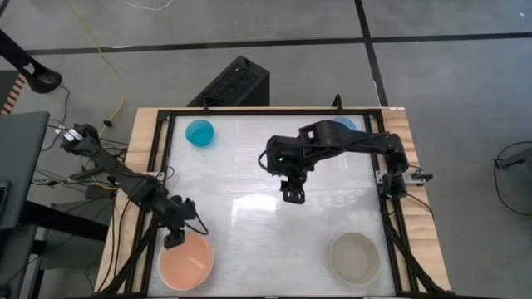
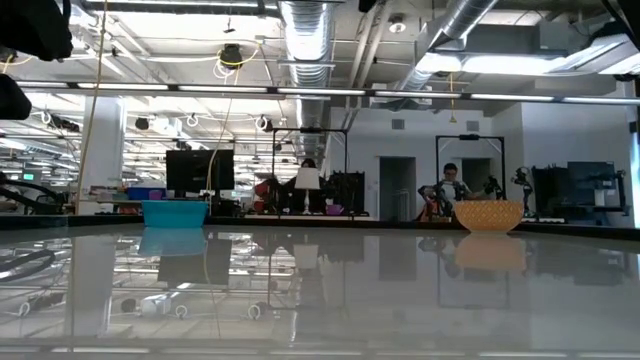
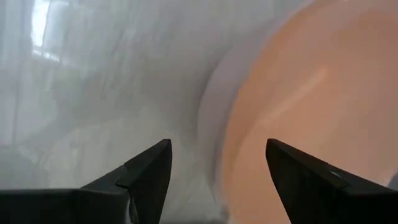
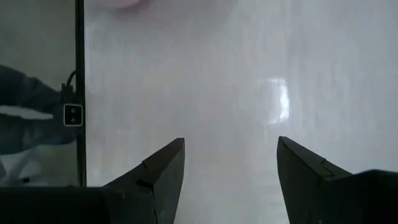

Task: Nest bowls inside each other
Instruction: Move the stacked bowls to the center of the table

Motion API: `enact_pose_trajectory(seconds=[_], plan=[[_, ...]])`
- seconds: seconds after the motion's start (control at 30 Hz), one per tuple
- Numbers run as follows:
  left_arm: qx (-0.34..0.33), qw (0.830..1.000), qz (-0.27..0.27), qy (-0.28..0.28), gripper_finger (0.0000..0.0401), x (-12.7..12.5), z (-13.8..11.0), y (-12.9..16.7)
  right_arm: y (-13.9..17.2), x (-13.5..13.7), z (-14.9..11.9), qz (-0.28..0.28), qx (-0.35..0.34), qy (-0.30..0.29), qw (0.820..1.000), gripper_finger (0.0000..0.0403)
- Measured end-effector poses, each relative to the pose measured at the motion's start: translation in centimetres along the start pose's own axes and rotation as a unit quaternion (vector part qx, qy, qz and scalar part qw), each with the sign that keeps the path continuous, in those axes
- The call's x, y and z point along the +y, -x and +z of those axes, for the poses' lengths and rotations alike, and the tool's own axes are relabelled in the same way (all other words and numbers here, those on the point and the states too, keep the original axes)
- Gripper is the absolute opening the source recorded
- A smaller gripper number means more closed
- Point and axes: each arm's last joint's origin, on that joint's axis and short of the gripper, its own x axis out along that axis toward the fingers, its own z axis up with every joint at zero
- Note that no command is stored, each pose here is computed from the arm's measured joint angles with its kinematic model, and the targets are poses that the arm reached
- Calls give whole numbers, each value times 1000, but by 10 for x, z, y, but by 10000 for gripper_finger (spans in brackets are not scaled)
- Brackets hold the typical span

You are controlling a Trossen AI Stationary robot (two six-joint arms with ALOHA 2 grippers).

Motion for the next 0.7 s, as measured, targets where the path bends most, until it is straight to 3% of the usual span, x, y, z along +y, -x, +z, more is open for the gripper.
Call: enact_pose_trajectory(seconds=[0.17,0.4,0.7], plan=[[41,999,24,-6,211,-3,3,-23,27,0,-9,-19,-36,-16,999,221],[15,999,22,-29,31,-6,18,-44,63,4,-26,-42,-85,-38,995,221],[-127,990,45,41,30,16,64,-35,87,19,-45,-49,-105,-51,992,221]])
